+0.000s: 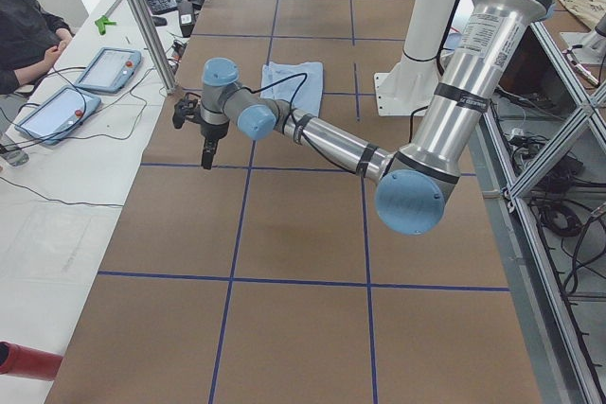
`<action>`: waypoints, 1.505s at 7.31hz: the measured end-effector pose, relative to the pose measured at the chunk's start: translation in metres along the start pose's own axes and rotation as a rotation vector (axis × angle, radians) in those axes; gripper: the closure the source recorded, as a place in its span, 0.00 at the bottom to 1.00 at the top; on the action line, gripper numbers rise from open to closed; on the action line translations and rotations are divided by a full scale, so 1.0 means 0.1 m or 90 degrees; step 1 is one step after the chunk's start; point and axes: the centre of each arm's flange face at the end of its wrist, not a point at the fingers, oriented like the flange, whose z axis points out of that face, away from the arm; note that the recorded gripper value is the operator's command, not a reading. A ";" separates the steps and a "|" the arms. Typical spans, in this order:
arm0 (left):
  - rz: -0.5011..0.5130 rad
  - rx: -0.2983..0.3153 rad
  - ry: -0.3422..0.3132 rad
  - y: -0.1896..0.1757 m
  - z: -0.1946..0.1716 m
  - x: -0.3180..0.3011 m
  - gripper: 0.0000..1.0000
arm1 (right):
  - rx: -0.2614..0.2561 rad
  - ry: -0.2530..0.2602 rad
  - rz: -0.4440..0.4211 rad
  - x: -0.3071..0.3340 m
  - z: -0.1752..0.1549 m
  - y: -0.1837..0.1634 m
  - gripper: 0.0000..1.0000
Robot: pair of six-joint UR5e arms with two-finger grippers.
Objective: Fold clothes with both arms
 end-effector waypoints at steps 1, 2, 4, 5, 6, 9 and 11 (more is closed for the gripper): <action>0.046 -0.009 -0.025 0.11 -0.11 -0.65 0.00 | -0.002 -0.003 -0.019 0.65 -0.03 0.47 0.00; 0.084 -0.022 -0.037 0.31 -0.19 -1.23 0.00 | -0.006 -0.010 -0.033 1.17 -0.03 0.90 0.00; 0.145 -0.052 -0.037 0.83 -0.25 -2.15 0.00 | -0.004 -0.030 -0.028 1.91 -0.06 1.64 0.00; 0.163 -0.060 -0.036 1.03 -0.26 -2.39 0.00 | -0.003 -0.037 -0.019 2.03 -0.06 1.83 0.00; 0.165 -0.069 -0.036 1.20 -0.23 -2.54 0.00 | -0.003 -0.039 -0.013 2.08 -0.05 1.90 0.00; 0.162 -0.094 -0.066 1.58 -0.10 -2.80 0.00 | -0.004 -0.040 -0.009 2.11 -0.03 1.95 0.00; 0.121 -0.107 -0.037 1.68 -0.09 -2.78 0.00 | -0.006 -0.045 -0.003 2.12 -0.01 1.96 0.00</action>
